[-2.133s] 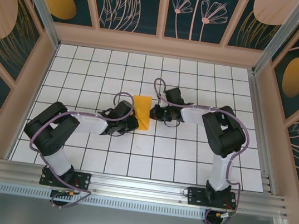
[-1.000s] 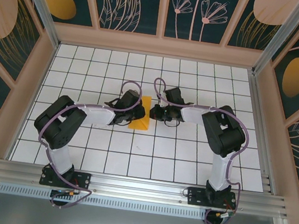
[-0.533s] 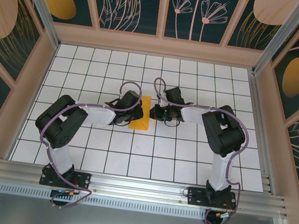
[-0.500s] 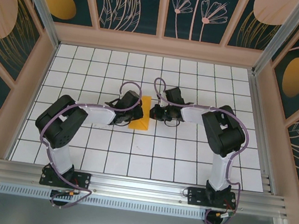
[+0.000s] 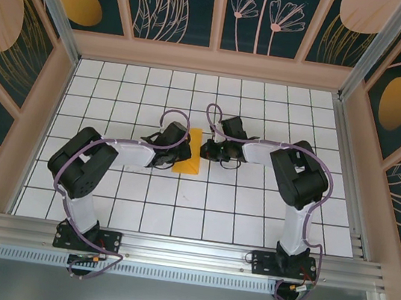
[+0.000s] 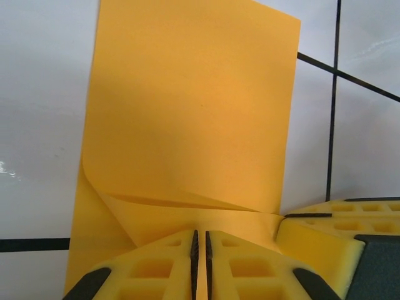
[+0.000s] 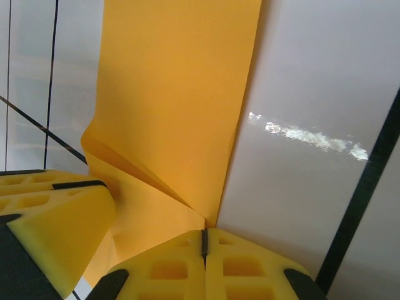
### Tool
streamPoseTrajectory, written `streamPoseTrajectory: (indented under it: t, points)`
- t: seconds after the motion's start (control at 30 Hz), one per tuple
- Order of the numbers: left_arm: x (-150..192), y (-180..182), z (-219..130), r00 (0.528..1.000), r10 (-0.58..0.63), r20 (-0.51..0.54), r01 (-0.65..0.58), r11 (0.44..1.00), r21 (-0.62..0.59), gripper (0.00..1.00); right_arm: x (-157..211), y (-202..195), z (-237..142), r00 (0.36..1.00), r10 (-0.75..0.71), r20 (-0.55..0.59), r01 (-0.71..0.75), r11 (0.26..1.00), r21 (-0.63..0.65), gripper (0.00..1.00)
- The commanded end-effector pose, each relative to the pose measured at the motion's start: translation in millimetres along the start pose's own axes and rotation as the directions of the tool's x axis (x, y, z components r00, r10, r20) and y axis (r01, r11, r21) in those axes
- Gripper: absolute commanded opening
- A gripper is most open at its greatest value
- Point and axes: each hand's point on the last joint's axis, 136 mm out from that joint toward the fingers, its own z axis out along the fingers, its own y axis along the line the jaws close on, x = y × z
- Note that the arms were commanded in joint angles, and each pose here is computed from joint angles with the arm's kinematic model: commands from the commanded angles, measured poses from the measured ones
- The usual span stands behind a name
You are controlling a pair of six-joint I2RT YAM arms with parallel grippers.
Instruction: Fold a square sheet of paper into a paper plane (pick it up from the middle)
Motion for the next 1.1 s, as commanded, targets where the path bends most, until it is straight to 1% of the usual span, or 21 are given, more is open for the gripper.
streamPoseTrajectory:
  t: [0.0, 0.27, 0.47, 0.63, 0.7, 0.77, 0.93, 1.07]
  points:
    - [8, 20, 6, 1.0, -0.02, -0.018, 0.019, 0.997, -0.071, 0.14, -3, -1, 7, 1.0, -0.02, -0.004, 0.02, 1.0, -0.009, 0.04]
    - [10, 26, 6, 0.999, -0.033, -0.019, 0.031, 0.995, -0.092, 0.13, -4, -1, 8, 1.0, -0.021, -0.006, 0.021, 1.0, -0.006, 0.04]
    - [12, 32, 7, 0.999, -0.04, -0.021, 0.037, 0.992, -0.117, 0.13, -10, 5, 2, 1.0, -0.019, 0.01, 0.019, 1.0, -0.011, 0.08]
    - [16, 37, 10, 0.998, -0.049, -0.031, 0.044, 0.991, -0.13, 0.12, -19, 17, -21, 0.997, -0.012, 0.074, 0.014, 1.0, -0.024, 0.24]
    - [17, 38, 10, 0.998, -0.053, -0.032, 0.049, 0.99, -0.133, 0.12, -18, 18, -31, 0.995, -0.008, 0.098, 0.01, 1.0, -0.018, 0.28]
    - [17, 38, 11, 0.998, -0.054, -0.033, 0.049, 0.99, -0.135, 0.12, -15, 19, -39, 0.994, -0.004, 0.112, 0.005, 1.0, -0.009, 0.31]
    - [18, 38, 12, 0.998, -0.055, -0.035, 0.05, 0.99, -0.134, 0.12, 6, 22, -47, 0.995, 0.009, 0.096, -0.009, 1.0, -0.005, 0.31]
    - [17, 38, 11, 0.998, -0.056, -0.034, 0.051, 0.99, -0.132, 0.12, 23, 37, -43, 0.998, 0.008, 0.054, -0.006, 0.999, -0.039, 0.23]
